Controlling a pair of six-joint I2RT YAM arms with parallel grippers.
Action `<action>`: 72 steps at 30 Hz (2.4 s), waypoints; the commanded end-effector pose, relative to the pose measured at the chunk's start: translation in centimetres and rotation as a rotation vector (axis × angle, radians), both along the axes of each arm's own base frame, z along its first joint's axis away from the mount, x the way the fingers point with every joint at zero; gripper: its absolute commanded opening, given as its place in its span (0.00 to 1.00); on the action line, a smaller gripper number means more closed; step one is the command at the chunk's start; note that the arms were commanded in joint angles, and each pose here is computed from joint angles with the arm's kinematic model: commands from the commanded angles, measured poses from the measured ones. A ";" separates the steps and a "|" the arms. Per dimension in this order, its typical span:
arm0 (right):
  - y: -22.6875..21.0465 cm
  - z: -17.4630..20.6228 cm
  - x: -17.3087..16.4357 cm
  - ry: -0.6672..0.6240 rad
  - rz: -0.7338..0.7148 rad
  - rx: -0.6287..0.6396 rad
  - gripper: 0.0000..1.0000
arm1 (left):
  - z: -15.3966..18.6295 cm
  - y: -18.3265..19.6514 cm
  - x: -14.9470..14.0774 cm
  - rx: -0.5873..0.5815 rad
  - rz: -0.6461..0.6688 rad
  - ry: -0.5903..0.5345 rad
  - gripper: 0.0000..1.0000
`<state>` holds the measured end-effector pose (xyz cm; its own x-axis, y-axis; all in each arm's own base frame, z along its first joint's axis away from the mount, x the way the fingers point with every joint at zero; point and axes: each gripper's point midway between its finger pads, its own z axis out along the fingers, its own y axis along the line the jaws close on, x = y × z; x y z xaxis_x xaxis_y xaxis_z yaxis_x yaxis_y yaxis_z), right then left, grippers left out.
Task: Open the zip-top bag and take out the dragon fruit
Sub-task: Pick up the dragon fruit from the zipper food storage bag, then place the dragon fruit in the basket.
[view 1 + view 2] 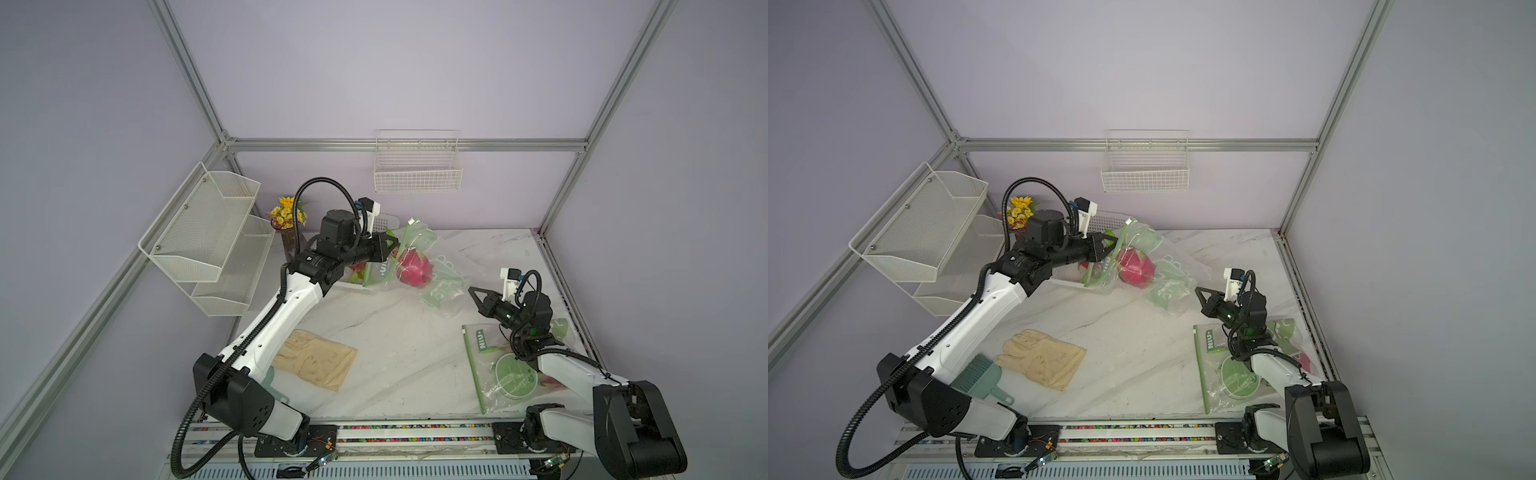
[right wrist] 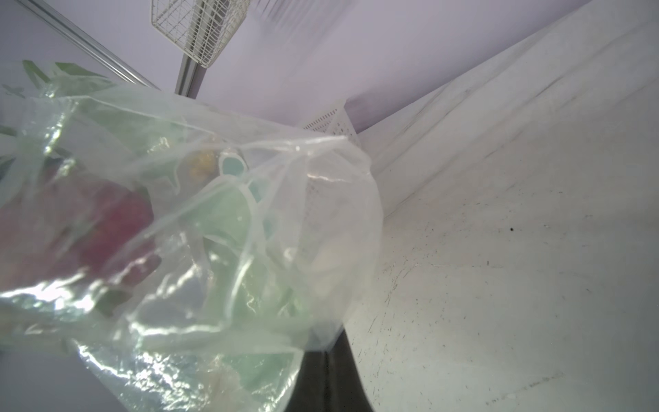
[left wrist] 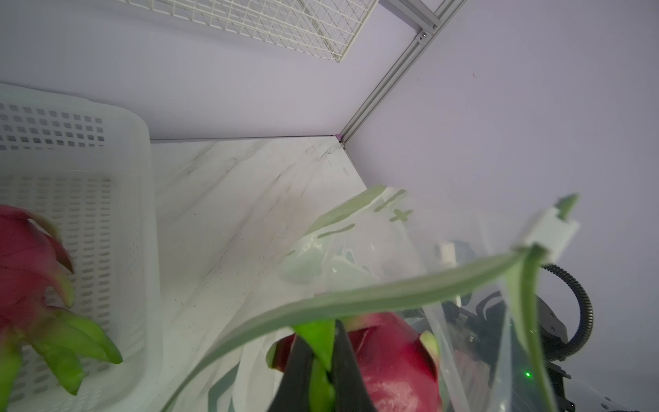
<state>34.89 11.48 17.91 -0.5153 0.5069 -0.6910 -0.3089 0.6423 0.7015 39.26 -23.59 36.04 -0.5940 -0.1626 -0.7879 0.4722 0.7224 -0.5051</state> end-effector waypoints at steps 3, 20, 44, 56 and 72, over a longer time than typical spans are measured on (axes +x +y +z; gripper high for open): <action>-1.8 -2.3 0.3 0.086 -0.098 -0.007 0.00 | 3.1 3.0 0.8 0.063 0.073 -0.108 0.02; -4.8 -5.2 1.0 0.285 -0.300 0.032 0.00 | 1.9 10.3 7.7 0.351 0.365 -0.114 0.00; -7.6 -5.3 1.1 0.384 -0.513 0.248 0.00 | -6.4 10.0 22.9 0.532 0.519 -0.210 0.00; -7.1 -5.6 3.1 0.416 -0.523 0.534 0.00 | -9.0 8.9 26.0 0.500 0.524 -0.237 0.00; -0.2 -7.4 8.4 0.455 -0.319 0.590 0.00 | -9.2 7.7 26.4 0.471 0.464 -0.247 0.23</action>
<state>42.39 9.18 8.84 -0.4081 0.9124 -0.0306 0.3005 0.1659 0.9393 65.11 -16.09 23.35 -0.4200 0.0489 -0.9062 0.1180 0.9930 -0.0010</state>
